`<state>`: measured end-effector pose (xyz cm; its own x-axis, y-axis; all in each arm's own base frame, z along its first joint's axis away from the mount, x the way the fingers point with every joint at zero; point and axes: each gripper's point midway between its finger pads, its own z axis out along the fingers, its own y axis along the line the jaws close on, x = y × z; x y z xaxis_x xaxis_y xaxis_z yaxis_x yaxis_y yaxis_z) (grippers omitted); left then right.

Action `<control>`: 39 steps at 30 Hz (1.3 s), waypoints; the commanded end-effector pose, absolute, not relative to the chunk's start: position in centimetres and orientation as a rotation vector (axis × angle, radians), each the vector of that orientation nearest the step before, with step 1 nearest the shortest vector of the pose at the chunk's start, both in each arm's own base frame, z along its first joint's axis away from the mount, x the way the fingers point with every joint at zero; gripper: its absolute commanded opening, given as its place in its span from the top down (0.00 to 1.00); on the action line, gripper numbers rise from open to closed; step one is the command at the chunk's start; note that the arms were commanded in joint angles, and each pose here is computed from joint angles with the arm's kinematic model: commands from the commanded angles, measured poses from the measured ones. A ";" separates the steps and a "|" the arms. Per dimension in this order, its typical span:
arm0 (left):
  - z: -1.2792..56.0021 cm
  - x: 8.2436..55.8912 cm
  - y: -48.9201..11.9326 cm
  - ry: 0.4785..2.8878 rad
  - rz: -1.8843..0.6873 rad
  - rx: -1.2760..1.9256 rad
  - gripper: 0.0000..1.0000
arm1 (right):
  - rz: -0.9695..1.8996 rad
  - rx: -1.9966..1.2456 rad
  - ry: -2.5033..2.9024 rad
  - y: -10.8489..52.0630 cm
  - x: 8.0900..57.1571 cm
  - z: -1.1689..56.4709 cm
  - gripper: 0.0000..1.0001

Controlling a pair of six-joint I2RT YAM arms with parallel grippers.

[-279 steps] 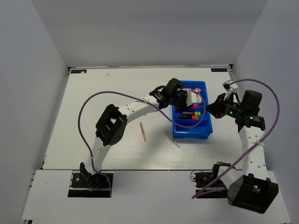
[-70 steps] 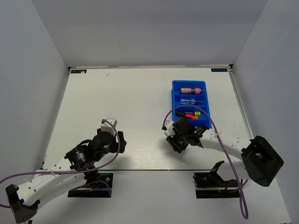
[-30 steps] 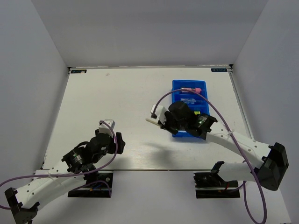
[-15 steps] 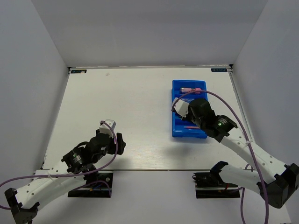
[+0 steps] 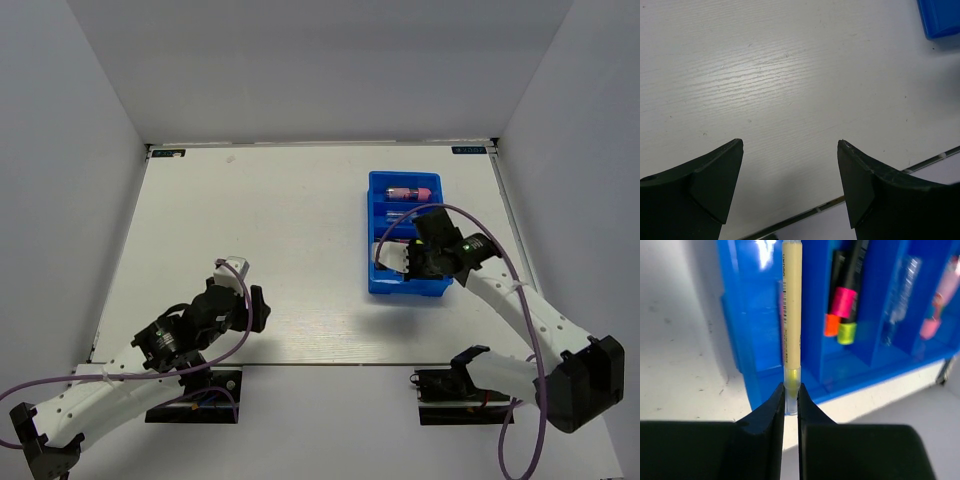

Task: Sort the stationery into containers
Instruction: Place the pen in the storage box, then reset both arms

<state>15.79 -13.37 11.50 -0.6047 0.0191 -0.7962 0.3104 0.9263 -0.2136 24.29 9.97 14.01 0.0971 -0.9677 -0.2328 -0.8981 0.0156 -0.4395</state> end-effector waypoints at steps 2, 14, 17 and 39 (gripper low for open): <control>11.8 15.7 -14.0 2.183 -0.450 0.251 0.14 | -0.056 -2.082 1.708 11.0 23.7 13.4 1.00; 11.6 15.7 -14.0 2.185 -0.448 0.255 0.14 | -0.078 -2.050 1.784 10.4 26.0 12.2 0.71; 11.8 15.7 -14.1 2.184 -0.449 0.254 0.14 | -0.085 -1.999 1.789 10.5 26.4 12.9 0.52; 18.5 21.5 -15.4 2.195 -0.268 0.335 0.01 | 0.433 -0.455 2.200 17.2 31.7 25.5 0.10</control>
